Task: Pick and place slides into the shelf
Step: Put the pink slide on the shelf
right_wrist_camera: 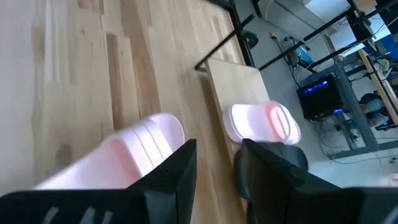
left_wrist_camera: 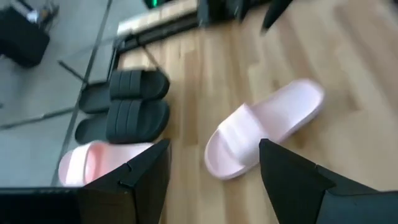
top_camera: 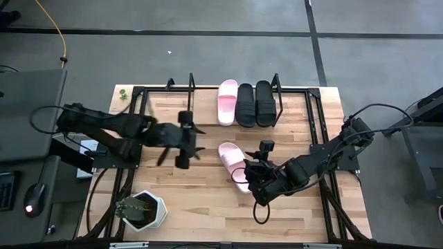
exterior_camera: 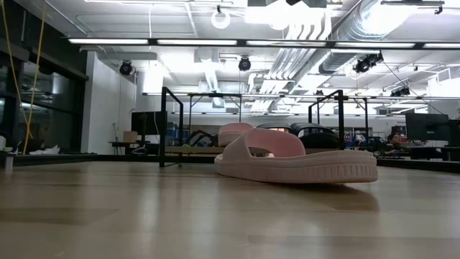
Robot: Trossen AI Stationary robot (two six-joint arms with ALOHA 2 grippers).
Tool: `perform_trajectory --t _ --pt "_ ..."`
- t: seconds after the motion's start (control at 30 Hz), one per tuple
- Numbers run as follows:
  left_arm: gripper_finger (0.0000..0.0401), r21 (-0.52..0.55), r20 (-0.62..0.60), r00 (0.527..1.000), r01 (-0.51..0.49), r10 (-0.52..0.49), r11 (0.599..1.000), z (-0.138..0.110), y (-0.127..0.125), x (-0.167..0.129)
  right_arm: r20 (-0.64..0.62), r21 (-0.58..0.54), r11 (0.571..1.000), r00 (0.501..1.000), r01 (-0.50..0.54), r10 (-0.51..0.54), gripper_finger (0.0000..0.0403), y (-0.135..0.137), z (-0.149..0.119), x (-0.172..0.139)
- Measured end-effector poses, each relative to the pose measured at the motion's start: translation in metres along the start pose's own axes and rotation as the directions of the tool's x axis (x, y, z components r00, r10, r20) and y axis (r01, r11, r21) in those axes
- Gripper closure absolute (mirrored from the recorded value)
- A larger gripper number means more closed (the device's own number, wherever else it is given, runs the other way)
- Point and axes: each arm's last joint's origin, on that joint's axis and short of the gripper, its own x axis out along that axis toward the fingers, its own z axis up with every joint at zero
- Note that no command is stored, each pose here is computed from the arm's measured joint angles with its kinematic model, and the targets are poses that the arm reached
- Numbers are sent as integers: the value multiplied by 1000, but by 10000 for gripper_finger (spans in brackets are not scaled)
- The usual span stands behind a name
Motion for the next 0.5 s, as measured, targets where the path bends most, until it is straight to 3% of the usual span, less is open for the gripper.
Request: perform_trajectory --t 0.2,0.5 --pt "176 -60 140 990 44 -35 997 -15 -9 -43 24 26 1000 1000 -8 7 284 8 -3 6" --pt "176 -126 280 959 70 -33 990 -55 -23 -58 65 2 1000 998 -11 11 284 20 -9 16"
